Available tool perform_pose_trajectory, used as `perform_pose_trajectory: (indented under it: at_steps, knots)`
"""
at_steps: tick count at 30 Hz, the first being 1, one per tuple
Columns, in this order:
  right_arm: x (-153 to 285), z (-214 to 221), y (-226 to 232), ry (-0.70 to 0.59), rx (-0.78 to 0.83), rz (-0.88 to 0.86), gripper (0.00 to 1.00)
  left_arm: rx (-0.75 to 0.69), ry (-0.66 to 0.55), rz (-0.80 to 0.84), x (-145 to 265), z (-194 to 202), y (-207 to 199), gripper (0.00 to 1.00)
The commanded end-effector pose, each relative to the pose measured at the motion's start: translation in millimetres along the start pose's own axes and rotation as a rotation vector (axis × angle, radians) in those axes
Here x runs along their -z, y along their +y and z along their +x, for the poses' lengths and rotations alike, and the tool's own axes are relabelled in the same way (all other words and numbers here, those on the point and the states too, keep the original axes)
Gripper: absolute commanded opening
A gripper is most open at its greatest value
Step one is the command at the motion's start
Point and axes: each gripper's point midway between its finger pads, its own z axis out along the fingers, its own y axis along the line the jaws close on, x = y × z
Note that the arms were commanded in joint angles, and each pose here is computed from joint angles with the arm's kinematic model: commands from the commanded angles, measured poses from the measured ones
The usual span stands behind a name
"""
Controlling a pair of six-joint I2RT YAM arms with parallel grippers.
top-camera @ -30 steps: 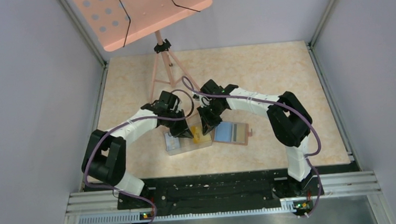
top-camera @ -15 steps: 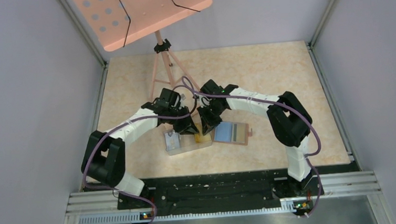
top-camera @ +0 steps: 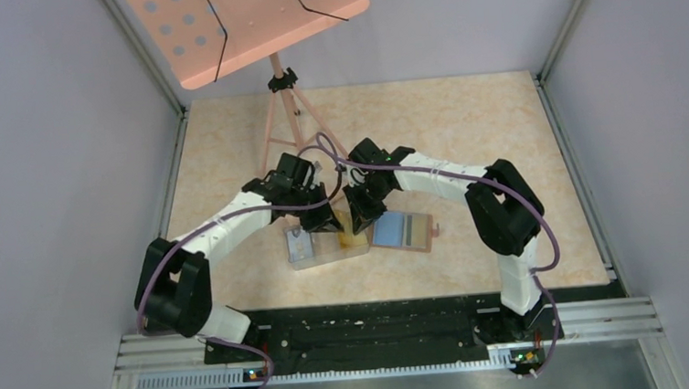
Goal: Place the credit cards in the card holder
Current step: Pick up the credit card from the storage box.
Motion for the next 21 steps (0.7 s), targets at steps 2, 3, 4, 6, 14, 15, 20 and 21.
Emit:
perform_pose_trajectory:
  at_steps: [2,3,4,6,14,15,20,21]
  knots:
    - [39,-20,12,-0.138,0.042,-0.011,0.07,-0.116,-0.210,0.099,48,-31,-43,0.00]
    - [48,-24,15,-0.169,0.034,-0.028,0.09,-0.130,-0.229,0.115,54,-33,-47,0.00]
    - [57,-26,15,-0.198,0.020,-0.043,0.14,-0.140,-0.244,0.128,58,-33,-50,0.00]
    - [74,-27,13,-0.248,-0.018,-0.082,0.21,-0.159,-0.273,0.161,66,-35,-58,0.00]
    - [135,-11,7,-0.400,-0.119,-0.336,0.50,-0.211,-0.253,0.436,72,-31,-104,0.00]
    - [140,-8,9,-0.408,-0.118,-0.385,0.51,-0.216,-0.238,0.480,72,-29,-111,0.00]
    - [154,5,32,-0.392,-0.076,-0.599,0.52,-0.265,-0.170,0.661,74,-21,-142,0.00]
    - [157,6,37,-0.392,-0.073,-0.638,0.52,-0.280,-0.155,0.671,73,-19,-145,0.00]
